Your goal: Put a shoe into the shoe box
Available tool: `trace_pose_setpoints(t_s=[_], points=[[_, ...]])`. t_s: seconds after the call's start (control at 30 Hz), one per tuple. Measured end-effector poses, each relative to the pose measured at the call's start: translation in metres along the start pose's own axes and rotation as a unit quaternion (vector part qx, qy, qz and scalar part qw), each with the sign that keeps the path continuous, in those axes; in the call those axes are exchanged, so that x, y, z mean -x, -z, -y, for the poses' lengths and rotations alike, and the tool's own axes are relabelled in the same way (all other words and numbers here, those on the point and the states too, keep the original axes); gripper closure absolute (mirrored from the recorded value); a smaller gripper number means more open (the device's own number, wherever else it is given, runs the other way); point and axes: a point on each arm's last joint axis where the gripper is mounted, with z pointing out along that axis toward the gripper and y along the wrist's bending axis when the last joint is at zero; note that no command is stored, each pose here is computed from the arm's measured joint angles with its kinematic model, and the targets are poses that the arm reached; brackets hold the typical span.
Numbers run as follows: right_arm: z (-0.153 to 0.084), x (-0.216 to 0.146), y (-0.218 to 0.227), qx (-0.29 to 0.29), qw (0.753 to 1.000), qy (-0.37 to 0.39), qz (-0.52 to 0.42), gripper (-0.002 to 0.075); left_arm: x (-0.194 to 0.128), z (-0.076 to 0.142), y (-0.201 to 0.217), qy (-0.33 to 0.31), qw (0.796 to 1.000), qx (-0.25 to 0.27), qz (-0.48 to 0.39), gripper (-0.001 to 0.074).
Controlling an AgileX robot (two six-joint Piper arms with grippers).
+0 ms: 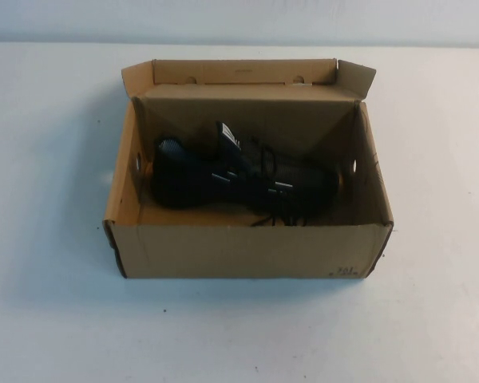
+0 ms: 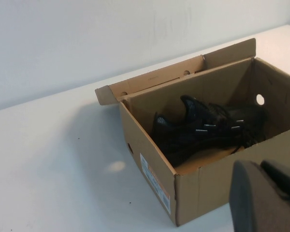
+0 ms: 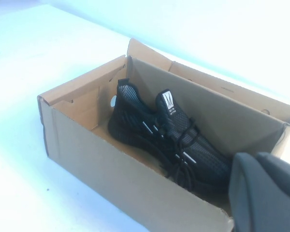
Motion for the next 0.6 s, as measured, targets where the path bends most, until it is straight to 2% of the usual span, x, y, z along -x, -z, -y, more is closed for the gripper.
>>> trace_pose_setpoints(t_s=[0.17,0.3,0.4,0.6], points=[[0.000,0.000,0.000,0.000,1.000,-0.001,0.000,0.0742,-0.003,0.001,-0.003,0.002,1.000,-0.002,-0.003,0.0736],[0.000,0.000,0.000,0.000,1.000,-0.001,0.000,0.0742,-0.020,0.003,-0.013,0.002,1.000,-0.004,-0.020,0.0736],[0.000,0.000,0.000,0.000,1.000,-0.001,0.000,0.0742,-0.037,0.003,-0.022,-0.010,1.000,0.015,-0.007,0.0736],[0.000,0.000,0.000,0.000,1.000,-0.001,0.000,0.0742,-0.068,0.003,-0.038,0.000,0.992,0.088,0.095,0.0736]])
